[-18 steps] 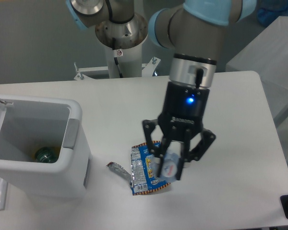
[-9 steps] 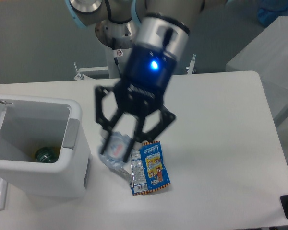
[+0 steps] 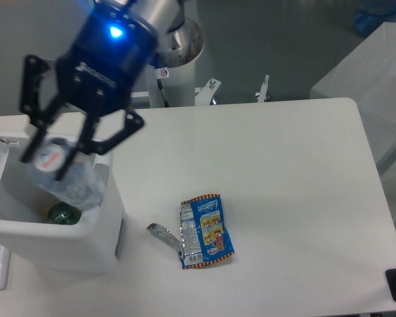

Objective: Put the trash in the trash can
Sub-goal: 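Lower the bottle into the bin and open the gripper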

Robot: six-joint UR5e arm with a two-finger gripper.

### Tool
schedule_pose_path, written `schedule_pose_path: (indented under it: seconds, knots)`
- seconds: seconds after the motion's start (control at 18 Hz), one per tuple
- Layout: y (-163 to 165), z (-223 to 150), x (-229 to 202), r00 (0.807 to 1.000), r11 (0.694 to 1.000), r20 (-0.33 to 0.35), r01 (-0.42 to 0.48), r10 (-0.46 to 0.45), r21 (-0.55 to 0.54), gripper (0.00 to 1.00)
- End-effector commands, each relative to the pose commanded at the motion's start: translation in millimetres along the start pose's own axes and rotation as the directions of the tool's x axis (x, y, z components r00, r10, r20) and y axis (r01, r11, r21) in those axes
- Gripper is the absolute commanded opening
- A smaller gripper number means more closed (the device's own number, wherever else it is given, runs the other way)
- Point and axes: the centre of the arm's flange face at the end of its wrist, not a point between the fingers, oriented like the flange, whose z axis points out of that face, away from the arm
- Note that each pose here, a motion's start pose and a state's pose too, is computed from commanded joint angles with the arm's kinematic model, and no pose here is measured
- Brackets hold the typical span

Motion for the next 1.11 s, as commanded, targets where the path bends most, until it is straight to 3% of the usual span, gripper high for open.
schedule_pose_path:
  seconds: [0.5, 0.78, 0.94, 1.11]
  knots:
    - [50.0, 33.5, -10.9, 0.998, 0.994, -0.018, 0.062, -0.064, -0.089, 0.0]
    - [76.9, 59.4, -32.0, 0.999, 0.99, -0.034, 0.017, -0.022, -0.139, 0.15]
    - [112.2, 74.5, -45.4, 0.999, 0.982, -0.05, -0.009, -0.001, -0.19, 0.16]
    - [140.8, 86.0, -55.6, 0.997, 0.972, -0.071, -0.054, 0.038, -0.228, 0.39]
